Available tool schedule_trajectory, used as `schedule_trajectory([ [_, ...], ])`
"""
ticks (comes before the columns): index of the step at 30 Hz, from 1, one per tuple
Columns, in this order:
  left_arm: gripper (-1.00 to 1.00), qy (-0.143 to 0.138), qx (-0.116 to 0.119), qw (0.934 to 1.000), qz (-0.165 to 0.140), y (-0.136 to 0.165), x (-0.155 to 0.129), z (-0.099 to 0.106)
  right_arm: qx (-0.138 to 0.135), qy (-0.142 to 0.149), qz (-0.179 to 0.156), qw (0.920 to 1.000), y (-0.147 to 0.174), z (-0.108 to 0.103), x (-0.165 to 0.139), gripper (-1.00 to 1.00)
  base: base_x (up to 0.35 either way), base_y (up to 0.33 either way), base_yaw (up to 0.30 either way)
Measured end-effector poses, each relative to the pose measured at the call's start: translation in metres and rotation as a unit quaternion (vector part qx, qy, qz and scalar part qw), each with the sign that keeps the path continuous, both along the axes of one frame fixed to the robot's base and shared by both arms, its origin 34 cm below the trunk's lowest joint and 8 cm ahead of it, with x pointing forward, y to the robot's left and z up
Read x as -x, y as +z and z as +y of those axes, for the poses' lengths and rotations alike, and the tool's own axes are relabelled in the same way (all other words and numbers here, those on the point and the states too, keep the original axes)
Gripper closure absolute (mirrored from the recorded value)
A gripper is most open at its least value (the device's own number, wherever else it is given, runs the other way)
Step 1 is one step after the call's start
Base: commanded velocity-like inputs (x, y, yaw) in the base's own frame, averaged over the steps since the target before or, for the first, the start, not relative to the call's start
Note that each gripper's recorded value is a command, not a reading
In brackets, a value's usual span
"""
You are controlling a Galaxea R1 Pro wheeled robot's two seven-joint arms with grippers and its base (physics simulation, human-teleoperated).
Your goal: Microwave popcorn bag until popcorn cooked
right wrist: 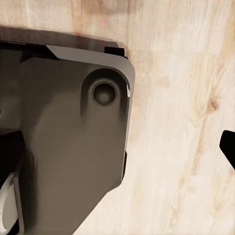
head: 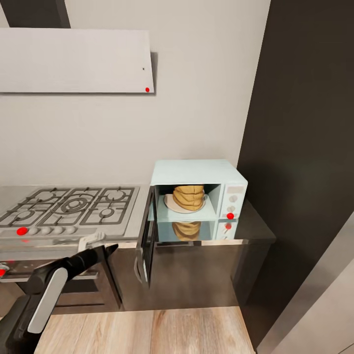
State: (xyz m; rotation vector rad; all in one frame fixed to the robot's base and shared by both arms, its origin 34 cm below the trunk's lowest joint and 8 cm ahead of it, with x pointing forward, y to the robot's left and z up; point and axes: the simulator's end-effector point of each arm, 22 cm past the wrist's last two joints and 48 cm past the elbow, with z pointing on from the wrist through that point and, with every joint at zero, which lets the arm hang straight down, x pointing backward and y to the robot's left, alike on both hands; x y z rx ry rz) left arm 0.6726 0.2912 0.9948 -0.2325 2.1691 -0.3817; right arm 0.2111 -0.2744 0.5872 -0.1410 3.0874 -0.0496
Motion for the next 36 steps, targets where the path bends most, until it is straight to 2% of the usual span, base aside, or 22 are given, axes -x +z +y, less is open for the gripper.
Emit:
schedule_trajectory([
  [8, -1.0, -0.008, 0.0, 1.0, 0.003, -0.003, -0.001, -0.009, -0.003, -0.001, -0.005, 1.0, 0.0, 0.005, -0.002, -1.0, 0.0, 0.0, -0.039],
  [13, -1.0, -0.079, -0.024, 0.9964, 0.019, -0.018, 0.011, -0.067, -0.003, -0.001, -0.006, 1.0, 0.0, 0.007, -0.003, -1.0, 0.0, 0.0, -0.21],
  [22, -1.0, -0.094, -0.03, 0.995, 0.019, -0.019, 0.014, -0.077, -0.003, -0.001, -0.007, 1.0, 0.0, 0.007, -0.004, -1.0, 0.0, 0.0, -0.233],
  [28, -1.0, -0.098, -0.023, 0.9948, 0.015, -0.015, 0.013, -0.084, -0.003, -0.001, -0.007, 1.0, 0.0, 0.007, -0.004, -1.0, 0.0, 0.0, -0.235],
  [34, -1.0, -0.104, 0.013, 0.9944, 0.011, -0.011, 0.014, -0.123, -0.002, -0.001, -0.007, 1.0, 0.0, 0.006, -0.004, -1.0, 0.0, 0.0, -0.237],
  [36, -1.0, -0.102, 0.012, 0.9946, 0.01, -0.01, 0.013, -0.128, -0.002, -0.001, -0.007, 1.0, 0.0, 0.005, -0.004, -1.0, 0.0, 0.0, -0.238],
])
